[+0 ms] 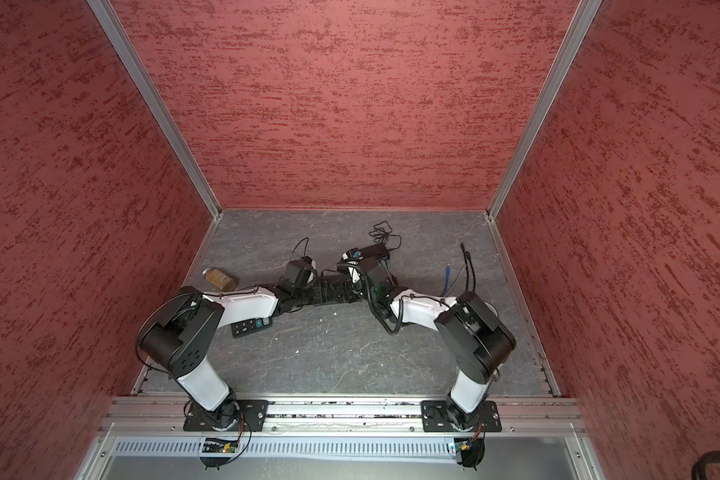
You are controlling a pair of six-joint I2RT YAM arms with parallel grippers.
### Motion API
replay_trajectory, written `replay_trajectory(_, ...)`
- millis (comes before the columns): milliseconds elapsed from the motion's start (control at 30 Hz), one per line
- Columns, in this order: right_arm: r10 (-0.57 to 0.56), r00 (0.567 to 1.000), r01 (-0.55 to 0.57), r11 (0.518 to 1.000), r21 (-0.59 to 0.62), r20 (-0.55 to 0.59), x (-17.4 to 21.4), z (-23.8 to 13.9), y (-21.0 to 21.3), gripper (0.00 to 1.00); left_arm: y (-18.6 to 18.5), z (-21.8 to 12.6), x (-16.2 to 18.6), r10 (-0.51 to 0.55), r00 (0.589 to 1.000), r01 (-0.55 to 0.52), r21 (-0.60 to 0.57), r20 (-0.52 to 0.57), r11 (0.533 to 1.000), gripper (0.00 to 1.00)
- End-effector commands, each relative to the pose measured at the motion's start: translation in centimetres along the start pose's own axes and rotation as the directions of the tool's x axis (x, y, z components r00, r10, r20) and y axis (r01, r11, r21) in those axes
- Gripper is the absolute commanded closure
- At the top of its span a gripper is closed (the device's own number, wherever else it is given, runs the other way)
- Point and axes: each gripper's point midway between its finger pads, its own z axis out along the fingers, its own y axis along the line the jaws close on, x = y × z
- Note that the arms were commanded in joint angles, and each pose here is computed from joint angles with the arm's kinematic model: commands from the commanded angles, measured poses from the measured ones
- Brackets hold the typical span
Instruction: Insert the plug into the switch port
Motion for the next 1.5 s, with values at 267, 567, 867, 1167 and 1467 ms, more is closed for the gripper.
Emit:
replay_trajectory(267, -0.053, 0.998, 0.046, 0.977, 0.206, 0.025, 1.3, -7.1, -3.6, 0.01, -1.0, -2.0, -0.6, 0.028, 1.0, -0.029, 0.05, 0.007, 0.998, 0.24)
replay_trajectory(567, -0.42, 0.892, 0.451, 0.82, 0.352, -0.165, 2.0, -11.6, -6.7, 0.2, -2.6, -4.8, -2.0, 0.072, 0.993, -0.083, 0.114, 0.091, 0.99, 0.22)
replay_trajectory(867, -0.558, 0.786, 0.609, 0.771, 0.185, -0.265, 5.2, -13.6, -6.1, 0.26, -5.2, -7.6, -3.2, 0.115, 0.972, -0.159, 0.22, 0.203, 0.962, 0.0)
replay_trajectory(1167, -0.525, 0.726, 0.574, 0.819, -0.03, -0.444, 11.7, -12.9, -5.7, 0.44, -6.2, -9.6, -4.3, 0.012, 0.964, -0.092, 0.292, 0.267, 0.952, 0.01)
replay_trajectory(1467, -0.508, 0.695, 0.563, 0.825, -0.054, -0.509, 13.5, -12.8, -7.0, 0.61, -5.7, -10.4, -4.2, 0.046, 0.948, -0.137, 0.272, 0.316, 0.953, 0.0)
